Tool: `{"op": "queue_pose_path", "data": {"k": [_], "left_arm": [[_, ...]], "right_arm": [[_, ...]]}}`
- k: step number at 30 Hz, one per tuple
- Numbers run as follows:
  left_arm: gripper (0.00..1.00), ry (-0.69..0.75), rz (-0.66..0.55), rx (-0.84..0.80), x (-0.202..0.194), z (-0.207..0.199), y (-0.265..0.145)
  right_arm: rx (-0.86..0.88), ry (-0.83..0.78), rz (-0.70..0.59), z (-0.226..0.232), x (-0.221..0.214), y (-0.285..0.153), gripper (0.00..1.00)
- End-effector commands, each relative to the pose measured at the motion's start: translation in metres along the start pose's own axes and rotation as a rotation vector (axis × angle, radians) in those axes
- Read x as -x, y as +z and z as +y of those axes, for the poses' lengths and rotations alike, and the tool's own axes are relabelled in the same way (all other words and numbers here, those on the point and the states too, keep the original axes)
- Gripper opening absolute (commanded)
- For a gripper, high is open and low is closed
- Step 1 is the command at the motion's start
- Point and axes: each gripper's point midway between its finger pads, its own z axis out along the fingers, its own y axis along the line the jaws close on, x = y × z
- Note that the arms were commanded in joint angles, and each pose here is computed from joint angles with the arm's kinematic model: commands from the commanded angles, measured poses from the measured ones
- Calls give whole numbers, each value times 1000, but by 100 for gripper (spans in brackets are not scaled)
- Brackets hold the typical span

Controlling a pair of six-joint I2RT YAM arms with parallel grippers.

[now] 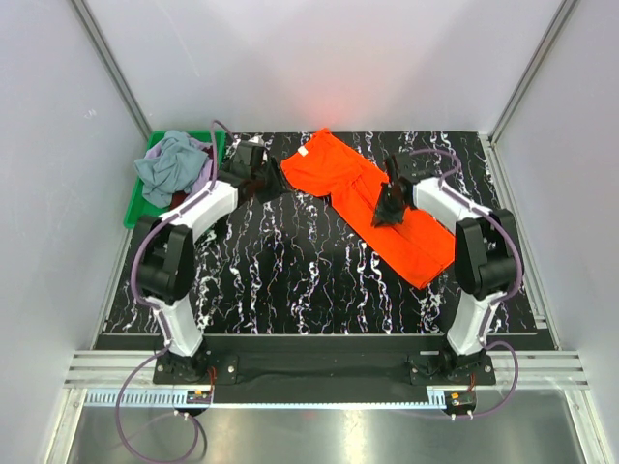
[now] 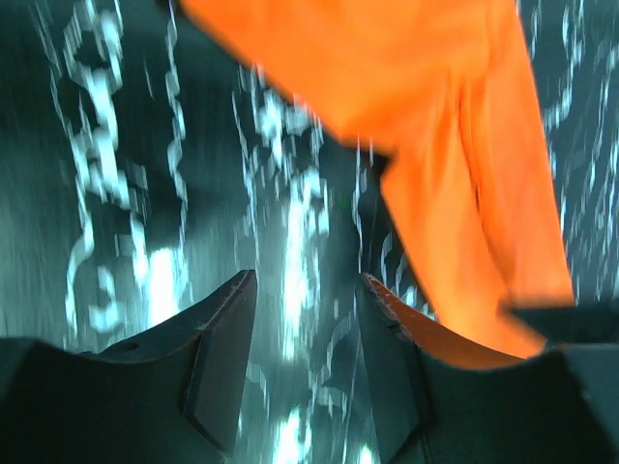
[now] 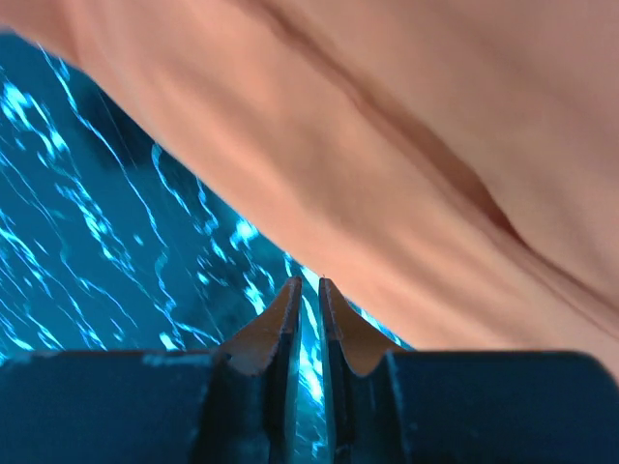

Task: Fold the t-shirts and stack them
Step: Fold the tshirt

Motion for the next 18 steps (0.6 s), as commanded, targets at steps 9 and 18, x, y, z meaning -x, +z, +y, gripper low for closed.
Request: {"op": "queue_pose_path", "data": {"k": [9, 18], "left_arm": [[52, -133, -180, 95, 65, 27, 83], [55, -162, -191, 173, 78, 44, 124]], "right_arm": [[156, -94, -88, 13, -7, -47, 19], [157, -115, -126, 6, -14, -63, 20]]}}
